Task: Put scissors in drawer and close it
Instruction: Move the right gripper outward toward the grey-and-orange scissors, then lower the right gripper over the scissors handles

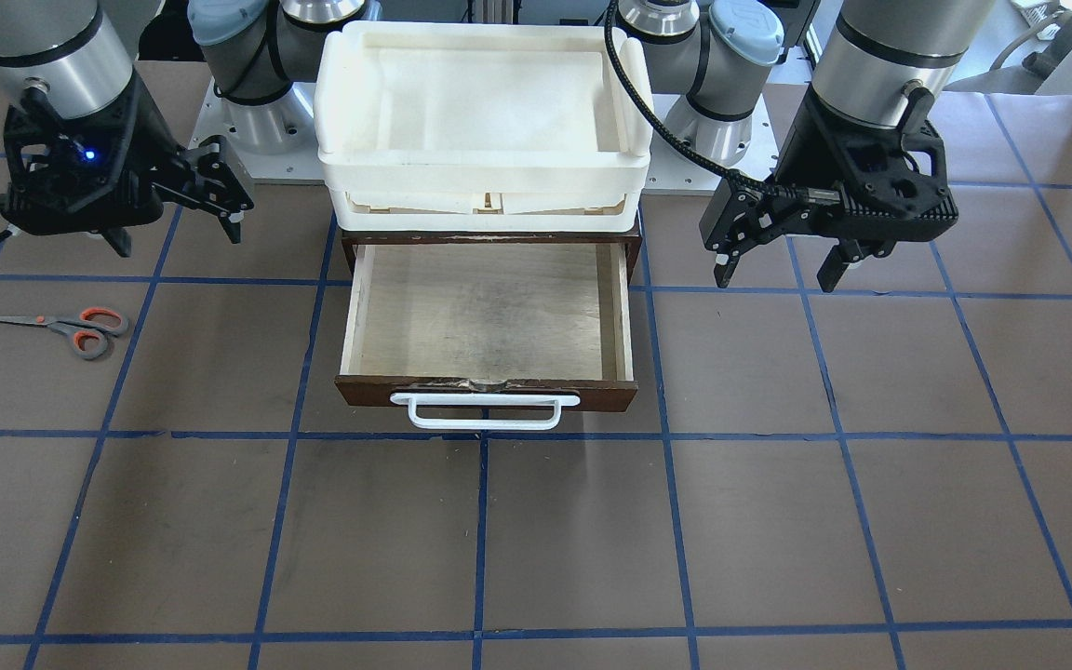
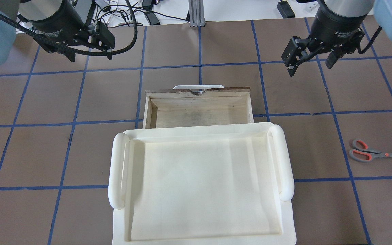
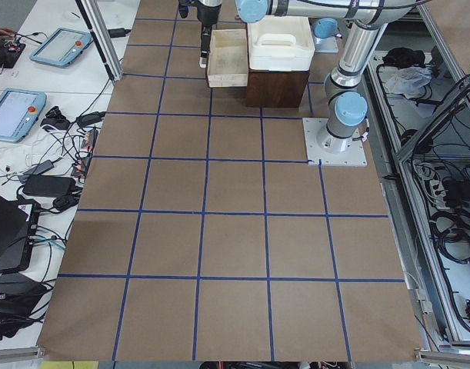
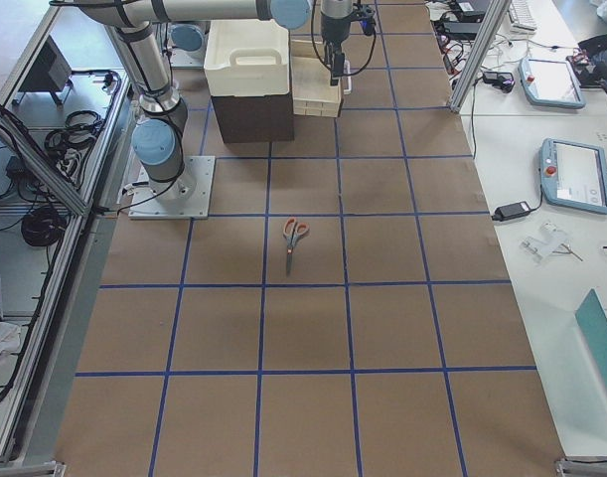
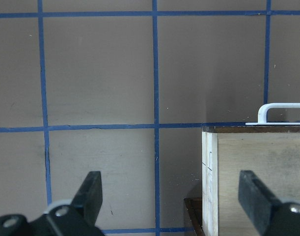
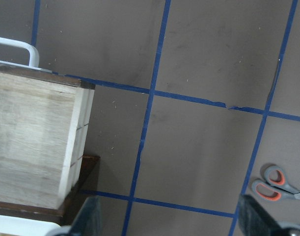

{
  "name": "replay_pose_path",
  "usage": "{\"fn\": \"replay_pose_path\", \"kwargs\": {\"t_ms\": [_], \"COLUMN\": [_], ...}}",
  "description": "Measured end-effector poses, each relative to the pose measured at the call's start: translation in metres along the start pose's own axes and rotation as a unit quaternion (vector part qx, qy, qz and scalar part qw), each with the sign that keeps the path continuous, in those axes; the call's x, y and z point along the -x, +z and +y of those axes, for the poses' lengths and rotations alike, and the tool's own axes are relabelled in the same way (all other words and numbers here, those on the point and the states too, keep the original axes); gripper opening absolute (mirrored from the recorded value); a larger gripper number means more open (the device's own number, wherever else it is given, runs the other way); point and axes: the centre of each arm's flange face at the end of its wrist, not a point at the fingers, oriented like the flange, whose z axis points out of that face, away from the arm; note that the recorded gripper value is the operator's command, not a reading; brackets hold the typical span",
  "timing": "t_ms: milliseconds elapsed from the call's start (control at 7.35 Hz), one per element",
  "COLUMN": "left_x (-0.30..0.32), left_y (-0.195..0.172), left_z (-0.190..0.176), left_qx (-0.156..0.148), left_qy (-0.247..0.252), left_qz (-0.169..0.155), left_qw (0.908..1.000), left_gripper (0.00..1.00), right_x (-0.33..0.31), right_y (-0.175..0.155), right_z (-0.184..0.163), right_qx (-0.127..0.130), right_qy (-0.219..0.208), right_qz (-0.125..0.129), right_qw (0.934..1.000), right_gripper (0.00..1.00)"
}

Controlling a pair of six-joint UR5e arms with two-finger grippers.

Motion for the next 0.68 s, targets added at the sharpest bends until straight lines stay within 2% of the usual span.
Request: {"fn": "replay_pose_path", "kwargs": {"t_ms": [272,408,544,680], "left_x": [0.0,0.0,0.0,0.0], "left_y": [-0.001,-0.001,-0.001,-0.001], "left_z": [0.0,0.0,0.0,0.0], "left_qx": [-0.002,-0.003,-0.004,-0.005], "left_qy": [0.001,0.001,0.003,0.003], "left_qz": [0.0,-0.001,-0.001,-0.001], "left_qw": [1.0,1.0,1.0,1.0], "left_gripper": [1.0,1.0,1.0,1.0], "right_x": [-0.053,-0.081,-0.111,-0.144], "right_y": [0.018,0.034,0.052,0.073], "right_z": [0.009,0.017,0.028,0.044], "right_qx": [0.023,0.038,0.054,0.07], "right_qy": [-0.059,-0.093,-0.13,-0.173], "right_qz": [-0.013,-0.02,-0.027,-0.037], "right_qw": [0.9979,0.9947,0.9896,0.9817], "right_gripper": [0.96,0.94,0.94,0.94]}}
